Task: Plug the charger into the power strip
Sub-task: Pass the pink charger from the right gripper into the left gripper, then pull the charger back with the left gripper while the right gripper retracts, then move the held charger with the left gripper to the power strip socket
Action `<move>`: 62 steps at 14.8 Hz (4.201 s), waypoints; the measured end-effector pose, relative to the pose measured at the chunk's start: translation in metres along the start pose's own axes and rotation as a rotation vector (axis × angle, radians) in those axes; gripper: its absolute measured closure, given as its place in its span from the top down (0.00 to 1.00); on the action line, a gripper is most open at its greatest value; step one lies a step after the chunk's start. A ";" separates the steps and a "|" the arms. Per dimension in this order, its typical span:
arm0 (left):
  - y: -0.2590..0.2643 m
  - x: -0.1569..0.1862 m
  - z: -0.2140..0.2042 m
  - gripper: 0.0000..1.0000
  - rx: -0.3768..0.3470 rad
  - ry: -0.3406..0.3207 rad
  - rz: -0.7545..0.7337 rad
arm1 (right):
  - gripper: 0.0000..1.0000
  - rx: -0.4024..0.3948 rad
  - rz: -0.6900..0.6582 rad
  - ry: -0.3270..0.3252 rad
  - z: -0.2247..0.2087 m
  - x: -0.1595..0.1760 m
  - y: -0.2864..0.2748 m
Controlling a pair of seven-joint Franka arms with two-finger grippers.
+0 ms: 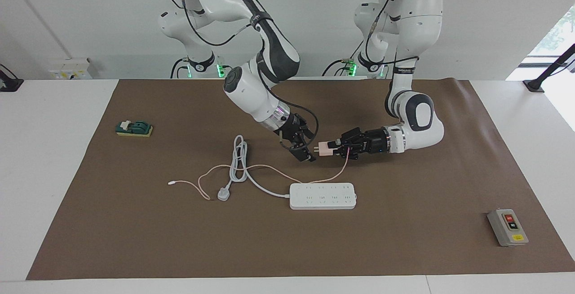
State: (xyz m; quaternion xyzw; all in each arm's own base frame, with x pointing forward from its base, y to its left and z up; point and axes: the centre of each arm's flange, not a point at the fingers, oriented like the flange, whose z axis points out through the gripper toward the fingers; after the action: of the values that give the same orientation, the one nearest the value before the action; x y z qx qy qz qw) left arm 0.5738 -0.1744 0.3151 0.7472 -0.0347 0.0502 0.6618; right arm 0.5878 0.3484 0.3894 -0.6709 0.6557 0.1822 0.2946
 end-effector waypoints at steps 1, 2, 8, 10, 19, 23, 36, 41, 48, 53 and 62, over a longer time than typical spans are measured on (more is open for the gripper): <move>0.021 0.003 -0.004 0.32 0.023 -0.013 -0.013 | 1.00 0.003 -0.036 0.002 -0.005 0.004 -0.003; 0.044 0.004 -0.009 0.32 0.052 -0.032 -0.027 | 1.00 0.010 -0.076 0.008 -0.011 0.011 -0.008; 0.117 0.012 -0.093 0.32 0.349 -0.082 -0.071 | 1.00 -0.112 -0.396 0.157 -0.105 0.064 -0.032; 0.130 0.016 -0.132 0.32 0.495 -0.102 -0.062 | 1.00 -0.161 -0.497 0.201 -0.139 0.071 -0.032; 0.215 0.021 -0.226 0.32 1.139 -0.276 -0.151 | 1.00 -0.441 -1.021 0.359 -0.284 0.133 -0.020; 0.228 0.020 -0.235 0.32 1.259 -0.305 -0.149 | 1.00 -0.574 -1.220 0.373 -0.328 0.131 -0.002; 0.247 0.016 -0.188 0.32 1.385 -0.091 -0.460 | 1.00 -0.690 -1.387 0.394 -0.359 0.166 -0.008; 0.258 0.021 -0.162 0.32 1.398 0.124 -0.611 | 1.00 -0.687 -1.367 0.389 -0.384 0.169 -0.005; 0.251 0.031 -0.046 0.32 1.360 0.464 -0.846 | 1.00 -0.675 -1.399 0.398 -0.404 0.169 -0.006; 0.231 0.044 -0.017 0.32 1.276 0.712 -1.052 | 1.00 -0.679 -1.398 0.393 -0.406 0.166 -0.005; 0.153 0.074 0.037 0.32 1.273 0.895 -1.248 | 1.00 -0.683 -1.396 0.388 -0.406 0.166 -0.004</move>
State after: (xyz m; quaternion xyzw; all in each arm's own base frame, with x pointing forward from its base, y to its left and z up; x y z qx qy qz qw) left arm 0.6301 -0.2285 0.4703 0.7595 0.6502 -0.0202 -0.0021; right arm 0.5468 -0.0374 0.5939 -0.9991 0.0322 0.0264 -0.0004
